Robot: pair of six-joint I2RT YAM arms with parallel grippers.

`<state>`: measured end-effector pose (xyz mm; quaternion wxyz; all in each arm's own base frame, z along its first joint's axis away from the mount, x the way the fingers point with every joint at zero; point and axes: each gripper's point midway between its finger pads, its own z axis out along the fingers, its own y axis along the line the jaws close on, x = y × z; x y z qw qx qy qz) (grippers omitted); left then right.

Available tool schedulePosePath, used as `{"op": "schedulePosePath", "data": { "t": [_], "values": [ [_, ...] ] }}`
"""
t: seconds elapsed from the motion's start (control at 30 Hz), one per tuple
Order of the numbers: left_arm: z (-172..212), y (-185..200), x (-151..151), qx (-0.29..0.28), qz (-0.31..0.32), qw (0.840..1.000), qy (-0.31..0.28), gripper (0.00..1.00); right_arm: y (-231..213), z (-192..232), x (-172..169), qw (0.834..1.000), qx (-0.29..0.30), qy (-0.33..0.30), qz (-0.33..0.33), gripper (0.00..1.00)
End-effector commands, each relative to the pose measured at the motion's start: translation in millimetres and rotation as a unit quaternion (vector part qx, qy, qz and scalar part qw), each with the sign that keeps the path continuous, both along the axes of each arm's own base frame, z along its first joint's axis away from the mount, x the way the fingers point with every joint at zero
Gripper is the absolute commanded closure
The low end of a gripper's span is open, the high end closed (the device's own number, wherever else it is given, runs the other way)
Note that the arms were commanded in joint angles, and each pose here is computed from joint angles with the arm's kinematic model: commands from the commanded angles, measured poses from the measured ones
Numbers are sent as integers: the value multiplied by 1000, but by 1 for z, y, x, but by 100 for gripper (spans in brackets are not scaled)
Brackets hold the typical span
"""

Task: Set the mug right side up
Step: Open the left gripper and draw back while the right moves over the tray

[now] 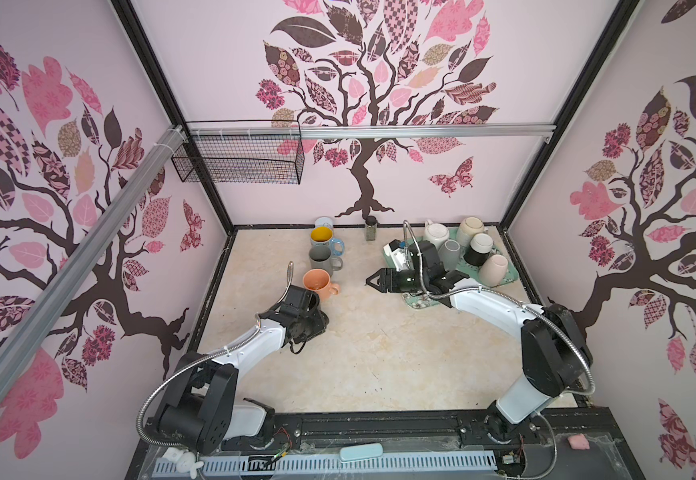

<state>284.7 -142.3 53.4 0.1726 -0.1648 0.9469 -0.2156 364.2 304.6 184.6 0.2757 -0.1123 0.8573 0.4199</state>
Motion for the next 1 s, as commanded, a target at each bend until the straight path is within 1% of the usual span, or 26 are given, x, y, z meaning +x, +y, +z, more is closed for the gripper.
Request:
{"op": "schedulePosePath", "data": {
  "t": [0.0,0.2,0.33,0.4,0.47,0.53,0.63,0.7,0.8,0.87,0.97],
  "values": [
    [29,-19,29,-29,-9,998,-50,72,-11,12,3,1000,-2,-22,-7,40],
    [32,-31,40,-34,-21,998,-50,72,-19,16,6,999,-13,-30,-18,40],
    [39,-34,43,-40,-25,997,-55,72,-30,18,12,997,-40,-48,-36,39],
    [45,-34,41,-42,-28,997,-61,72,-48,20,23,995,-59,-56,-62,37],
    [53,-33,39,-41,-32,996,-67,72,-74,24,41,990,-71,-55,-104,36],
    [62,-31,35,-37,-38,996,-76,72,-104,28,58,984,-85,-55,-150,35],
    [76,-27,30,-31,-47,994,-92,71,-149,34,82,966,-129,-69,-213,32],
    [85,-24,26,-27,-53,993,-104,71,-179,33,95,949,-176,-77,-250,30],
    [95,-20,20,-20,-56,991,-119,71,-214,27,110,926,-229,-77,-289,26],
    [98,-18,16,-19,-60,990,-126,71,-230,21,120,919,-244,-69,-302,25],
    [100,-17,12,-17,-66,989,-130,71,-246,14,139,914,-251,-55,-313,24]
  ]
}}
